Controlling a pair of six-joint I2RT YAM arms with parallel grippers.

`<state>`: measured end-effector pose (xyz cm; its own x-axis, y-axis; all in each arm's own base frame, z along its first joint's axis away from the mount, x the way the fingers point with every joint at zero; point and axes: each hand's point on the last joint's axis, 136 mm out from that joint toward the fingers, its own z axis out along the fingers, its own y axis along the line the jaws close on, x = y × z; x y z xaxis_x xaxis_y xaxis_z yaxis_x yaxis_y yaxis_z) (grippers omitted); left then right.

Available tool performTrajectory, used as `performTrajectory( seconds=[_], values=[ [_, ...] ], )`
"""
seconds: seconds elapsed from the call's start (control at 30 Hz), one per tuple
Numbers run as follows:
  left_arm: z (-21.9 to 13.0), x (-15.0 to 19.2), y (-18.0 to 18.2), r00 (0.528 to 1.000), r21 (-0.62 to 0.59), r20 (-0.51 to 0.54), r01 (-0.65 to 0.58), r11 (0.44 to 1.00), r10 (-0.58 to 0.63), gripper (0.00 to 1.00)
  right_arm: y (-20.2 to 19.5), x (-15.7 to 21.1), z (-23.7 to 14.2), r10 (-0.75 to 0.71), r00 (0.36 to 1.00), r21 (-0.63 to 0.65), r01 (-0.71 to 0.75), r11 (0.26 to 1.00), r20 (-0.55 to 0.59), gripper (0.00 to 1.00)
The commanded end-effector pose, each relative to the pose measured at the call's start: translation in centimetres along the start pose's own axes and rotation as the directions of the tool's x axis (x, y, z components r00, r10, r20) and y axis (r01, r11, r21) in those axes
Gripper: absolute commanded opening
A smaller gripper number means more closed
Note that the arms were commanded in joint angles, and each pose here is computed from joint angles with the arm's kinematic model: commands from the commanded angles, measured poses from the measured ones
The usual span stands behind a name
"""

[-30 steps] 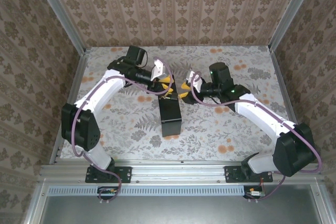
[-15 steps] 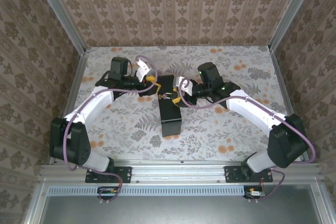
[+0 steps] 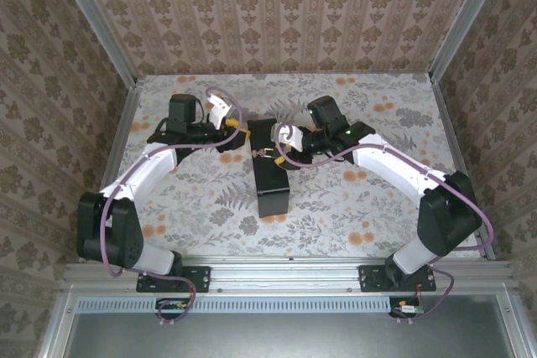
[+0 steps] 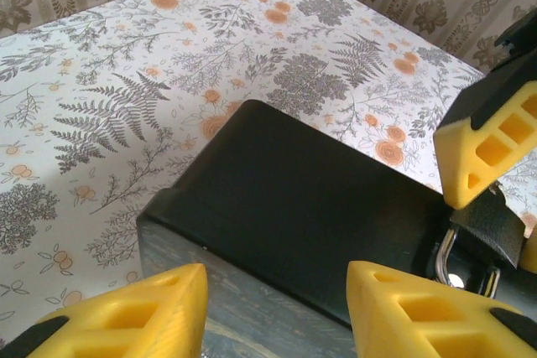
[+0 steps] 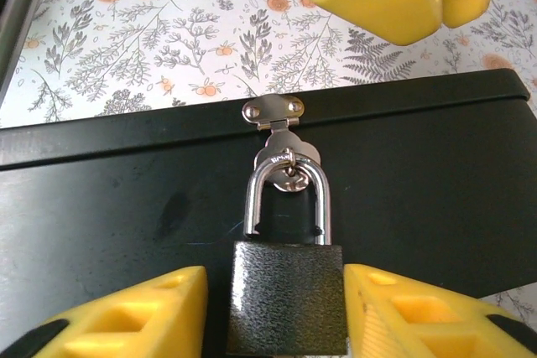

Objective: Unlock the padlock with the key

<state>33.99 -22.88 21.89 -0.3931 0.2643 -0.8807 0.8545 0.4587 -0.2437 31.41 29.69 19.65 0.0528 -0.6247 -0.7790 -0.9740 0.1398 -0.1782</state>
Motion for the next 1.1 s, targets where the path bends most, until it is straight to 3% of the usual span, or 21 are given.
performTrajectory(
  seconds=[0.0,0.27,0.57,0.77,0.9,0.97,1.07],
  values=[
    [-0.2,-1.2,-1.0,0.999,0.033,0.031,-0.015,0.999,0.014,0.47,-0.3,1.5,0.6,0.015,0.997,0.02,-0.013,1.0,-0.079,0.39],
    [0.2,-0.3,-1.0,1.0,0.027,0.003,-0.001,1.0,0.001,0.45,-1.4,-0.9,-0.4,0.136,0.991,0.054,-0.135,0.989,-0.007,0.33],
    [0.2,0.0,-1.5,1.0,0.041,-0.001,0.014,0.999,-0.014,0.44,-1.6,-1.8,-0.5,0.329,0.944,-0.041,-0.33,0.943,-0.02,0.23],
    [0.0,0.3,-1.7,0.999,0.022,-0.014,0.029,0.999,-0.028,0.44,-0.6,-3.5,-1.8,0.597,0.802,-0.197,-0.588,0.784,-0.02,0.25],
    [-0.6,0.4,-1.4,0.999,-0.031,-0.017,0.037,0.999,-0.038,0.44,-0.4,-2.7,-1.7,0.707,0.706,-0.191,-0.701,0.687,-0.046,0.27],
    [-0.8,0.4,-1.6,0.999,-0.035,-0.011,0.032,0.999,-0.033,0.44,0.3,-2.4,-2.1,0.688,0.726,-0.18,-0.68,0.711,-0.023,0.3],
    [-1.1,0.2,-1.7,1.0,-0.044,-0.002,0.026,0.999,-0.026,0.44,1.0,-1.5,-2.4,0.502,0.865,-0.061,-0.501,0.863,0.007,0.45]
  ],
)
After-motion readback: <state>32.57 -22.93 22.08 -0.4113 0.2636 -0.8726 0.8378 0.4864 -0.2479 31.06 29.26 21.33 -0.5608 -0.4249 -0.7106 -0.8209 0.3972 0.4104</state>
